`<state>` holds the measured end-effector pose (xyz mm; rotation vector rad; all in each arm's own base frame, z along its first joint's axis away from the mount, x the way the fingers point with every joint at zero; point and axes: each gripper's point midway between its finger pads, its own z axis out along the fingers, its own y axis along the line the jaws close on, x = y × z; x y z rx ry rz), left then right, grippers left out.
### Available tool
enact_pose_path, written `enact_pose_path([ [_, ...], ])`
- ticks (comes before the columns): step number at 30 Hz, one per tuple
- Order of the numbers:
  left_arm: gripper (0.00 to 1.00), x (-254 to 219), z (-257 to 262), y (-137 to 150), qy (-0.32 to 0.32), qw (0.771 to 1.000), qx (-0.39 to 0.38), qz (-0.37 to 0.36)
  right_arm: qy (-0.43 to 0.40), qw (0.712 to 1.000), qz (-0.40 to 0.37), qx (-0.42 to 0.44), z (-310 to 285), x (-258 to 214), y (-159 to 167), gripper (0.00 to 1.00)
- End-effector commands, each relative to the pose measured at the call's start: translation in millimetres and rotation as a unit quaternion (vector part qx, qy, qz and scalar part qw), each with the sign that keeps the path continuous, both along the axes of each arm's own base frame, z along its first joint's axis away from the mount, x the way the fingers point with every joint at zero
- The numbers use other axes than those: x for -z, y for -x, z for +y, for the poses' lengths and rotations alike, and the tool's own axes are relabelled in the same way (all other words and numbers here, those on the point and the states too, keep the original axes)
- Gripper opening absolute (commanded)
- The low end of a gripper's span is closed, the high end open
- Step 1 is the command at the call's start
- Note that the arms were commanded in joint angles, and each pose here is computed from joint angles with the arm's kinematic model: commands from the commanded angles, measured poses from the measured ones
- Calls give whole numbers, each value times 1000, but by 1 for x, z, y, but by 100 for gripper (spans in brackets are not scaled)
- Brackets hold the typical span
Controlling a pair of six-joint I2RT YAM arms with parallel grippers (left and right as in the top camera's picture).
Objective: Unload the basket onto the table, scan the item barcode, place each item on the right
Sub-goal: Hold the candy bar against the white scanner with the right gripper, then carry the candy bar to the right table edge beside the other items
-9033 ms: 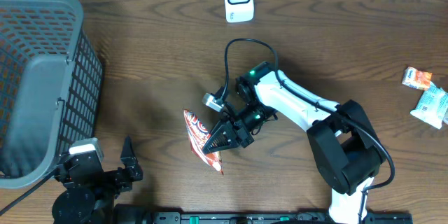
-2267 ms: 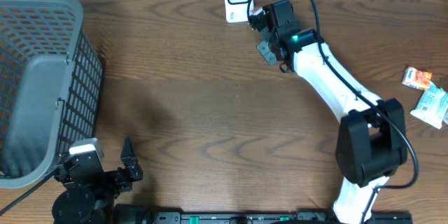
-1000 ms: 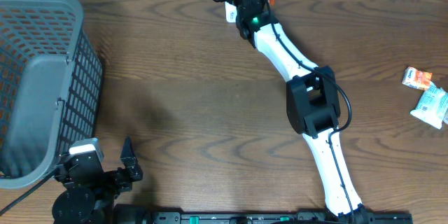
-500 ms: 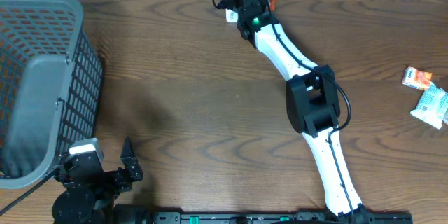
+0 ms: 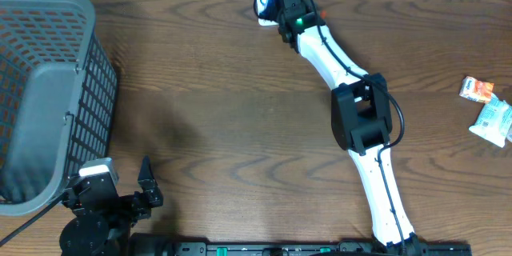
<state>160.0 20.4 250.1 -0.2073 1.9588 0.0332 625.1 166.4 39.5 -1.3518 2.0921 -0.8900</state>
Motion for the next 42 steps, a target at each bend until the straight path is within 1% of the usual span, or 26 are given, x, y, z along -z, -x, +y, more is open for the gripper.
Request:
enact_pose_path([
  [1,98,-1,-1,0,3,1000,2,-3,-39,998,-21,37,12,-24,8,1],
  [5,98,0,-1,0,3,1000,2,-2,-43,996,-16,71,7,-49,26,1],
  [8,98,-1,-1,0,3,1000,2,-3,-56,993,-1,103,1,-68,47,1],
  [10,98,-1,-1,0,3,1000,2,-3,-77,987,1,139,-6,-83,61,1],
  [12,98,-1,-1,0,3,1000,2,-3,-105,977,1,184,-17,-99,76,1],
  [16,98,0,-1,0,3,1000,2,-2,-150,957,43,244,-37,-123,116,1],
  [18,98,-1,-1,0,3,1000,3,-3,-168,941,59,287,-54,-136,138,1],
  [23,98,-1,-1,0,3,1000,2,-3,-176,904,67,383,-105,-158,172,1],
  [27,98,-1,-1,0,3,1000,2,-3,-168,871,76,455,-153,-162,191,1],
  [30,98,-1,-1,0,3,1000,2,-3,-158,841,86,511,-204,-153,201,1],
  [33,98,-1,-1,0,3,1000,2,-3,-156,799,86,574,-249,-140,215,1],
  [35,98,-1,-1,0,3,1000,2,-3,-150,765,94,619,-277,-126,232,1],
  [37,98,-1,-1,0,3,1000,2,-3,-144,737,101,652,-299,-113,246,1],
  [42,98,-1,-1,0,3,1000,2,-3,-143,683,103,709,-352,-72,274,1],
])
